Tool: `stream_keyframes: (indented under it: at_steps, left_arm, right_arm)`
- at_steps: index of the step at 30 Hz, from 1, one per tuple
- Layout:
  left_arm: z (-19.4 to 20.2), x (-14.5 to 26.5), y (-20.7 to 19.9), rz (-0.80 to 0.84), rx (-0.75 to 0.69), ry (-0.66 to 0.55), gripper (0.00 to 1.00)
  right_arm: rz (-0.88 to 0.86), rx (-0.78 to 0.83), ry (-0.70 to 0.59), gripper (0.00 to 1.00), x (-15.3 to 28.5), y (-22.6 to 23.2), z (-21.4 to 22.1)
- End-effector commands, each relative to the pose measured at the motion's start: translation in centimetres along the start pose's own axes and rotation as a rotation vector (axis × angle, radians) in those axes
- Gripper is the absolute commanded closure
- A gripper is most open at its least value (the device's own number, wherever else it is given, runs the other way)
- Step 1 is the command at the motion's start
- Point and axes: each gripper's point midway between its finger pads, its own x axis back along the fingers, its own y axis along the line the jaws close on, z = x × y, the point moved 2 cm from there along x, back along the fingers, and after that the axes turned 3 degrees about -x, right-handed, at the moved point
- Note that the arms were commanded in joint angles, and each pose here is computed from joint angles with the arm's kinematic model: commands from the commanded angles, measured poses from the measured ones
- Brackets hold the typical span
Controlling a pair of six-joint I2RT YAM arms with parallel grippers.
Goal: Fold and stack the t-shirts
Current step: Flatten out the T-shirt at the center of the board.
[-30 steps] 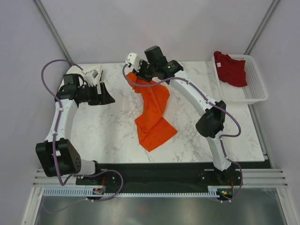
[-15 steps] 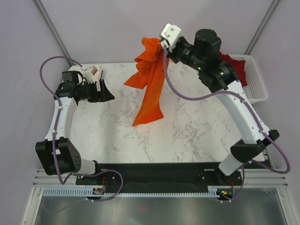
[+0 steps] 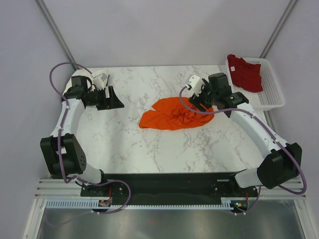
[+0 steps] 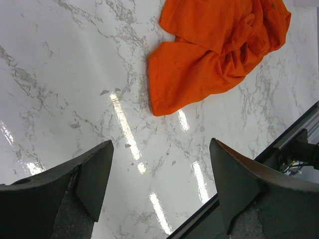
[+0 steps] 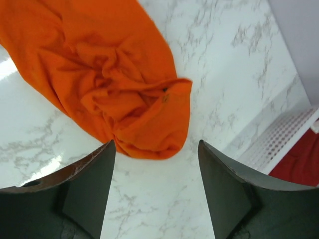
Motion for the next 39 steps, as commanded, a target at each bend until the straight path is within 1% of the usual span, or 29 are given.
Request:
stream_keyframes:
  at_steps: [1, 2, 3, 4, 6, 7, 8, 9, 11, 12, 13, 15, 17, 21, 26, 30, 39]
  left_arm:
    - [-1.8, 0.2, -0.9, 0.033, -0.015, -0.037, 0.15]
    - [-1.8, 0.3, -0.9, 0.030, -0.016, -0.038, 0.15]
    - [-1.6, 0.2, -0.8, 0.025, -0.015, -0.034, 0.15]
    - [-1.5, 0.2, -0.7, 0.022, -0.015, -0.033, 0.15]
    - [-1.0, 0.3, -0.6, 0.010, -0.018, -0.028, 0.15]
    - [-0.8, 0.3, -0.4, -0.004, -0.024, -0.025, 0.15]
    - [-0.2, 0.1, 0.0, -0.021, -0.021, -0.013, 0.15]
    - [-0.1, 0.4, 0.8, -0.084, -0.034, -0.014, 0.16]
    - [1.0, 0.3, 1.9, -0.144, -0.029, 0.006, 0.19]
    - [1.4, 0.4, 2.5, -0.176, -0.030, 0.013, 0.20]
    - [1.6, 0.5, 2.4, -0.176, -0.033, 0.014, 0.21]
    - [2.6, 0.4, 2.2, -0.168, -0.021, 0.025, 0.21]
    - [2.9, 0.6, 1.9, -0.169, -0.020, 0.018, 0.22]
    - [3.0, 1.0, 1.7, -0.176, -0.026, 0.001, 0.21]
    - [3.4, 1.3, 1.6, -0.189, -0.032, -0.001, 0.21]
    - [3.5, 1.5, 1.6, -0.196, -0.037, -0.007, 0.21]
    - [3.3, 1.6, 1.8, -0.202, -0.032, -0.011, 0.20]
  right_arm:
    - [-0.043, -0.024, -0.269, 0.25, 1.8, -1.2, -8.2]
    - [-0.078, -0.025, -0.266, 0.25, 1.0, -0.6, -8.6]
    - [-0.121, -0.035, -0.228, 0.26, -1.2, 0.0, -8.2]
    - [-0.149, -0.027, -0.235, 0.28, -1.9, 0.5, -9.0]
    - [-0.193, -0.021, -0.196, 0.32, -5.0, 1.3, -8.8]
    - [-0.216, -0.009, -0.191, 0.35, -5.9, 2.0, -9.2]
    - [-0.228, -0.002, -0.187, 0.36, -6.8, 2.3, -9.4]
    - [-0.243, 0.001, -0.170, 0.36, -8.6, 2.6, -9.5]
    - [-0.266, 0.001, -0.164, 0.39, -10.2, 3.6, -10.3]
    - [-0.274, -0.001, -0.158, 0.41, -11.7, 3.8, -10.7]
    - [-0.281, 0.000, -0.163, 0.43, -12.4, 4.1, -11.2]
    - [-0.302, 0.007, -0.163, 0.45, -14.2, 5.2, -12.1]
    - [-0.313, 0.031, -0.166, 0.46, -15.2, 6.3, -13.0]
    - [-0.318, 0.035, -0.154, 0.50, -18.6, 7.6, -13.8]
    - [-0.327, 0.051, -0.119, 0.50, -21.9, 9.5, -13.3]
    - [-0.321, 0.062, -0.086, 0.50, -23.6, 10.5, -12.9]
    - [-0.319, 0.069, -0.046, 0.51, -25.7, 11.8, -11.7]
